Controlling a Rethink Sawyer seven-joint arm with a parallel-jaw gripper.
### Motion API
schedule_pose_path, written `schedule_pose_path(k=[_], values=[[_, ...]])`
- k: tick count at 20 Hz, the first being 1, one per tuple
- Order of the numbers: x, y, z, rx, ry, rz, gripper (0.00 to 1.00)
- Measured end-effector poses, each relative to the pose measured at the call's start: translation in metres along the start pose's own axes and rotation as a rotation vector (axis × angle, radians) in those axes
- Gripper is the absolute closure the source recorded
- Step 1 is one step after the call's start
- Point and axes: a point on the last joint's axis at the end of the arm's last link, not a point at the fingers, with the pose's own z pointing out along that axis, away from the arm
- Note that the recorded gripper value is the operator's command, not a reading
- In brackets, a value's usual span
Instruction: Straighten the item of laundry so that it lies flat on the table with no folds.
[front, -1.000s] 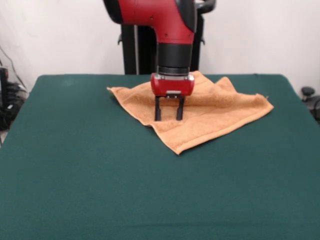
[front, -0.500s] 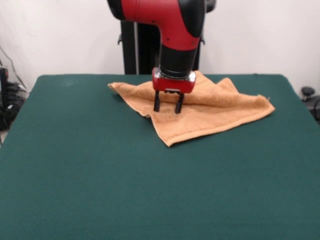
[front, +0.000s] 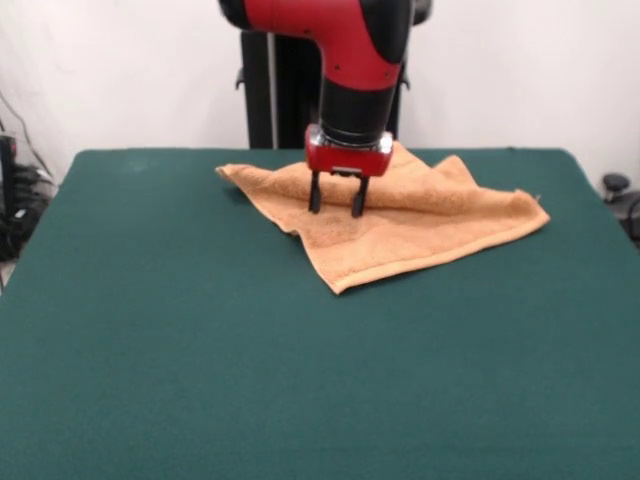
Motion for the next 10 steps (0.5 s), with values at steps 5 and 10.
schedule_pose_path(k=[5,10], values=[[0.004,0.0004,-0.0052,-0.002,0.009,0.006,0.0],[0.0074,0.0022,-0.0074,-0.006,0.016,0.018,0.0]])
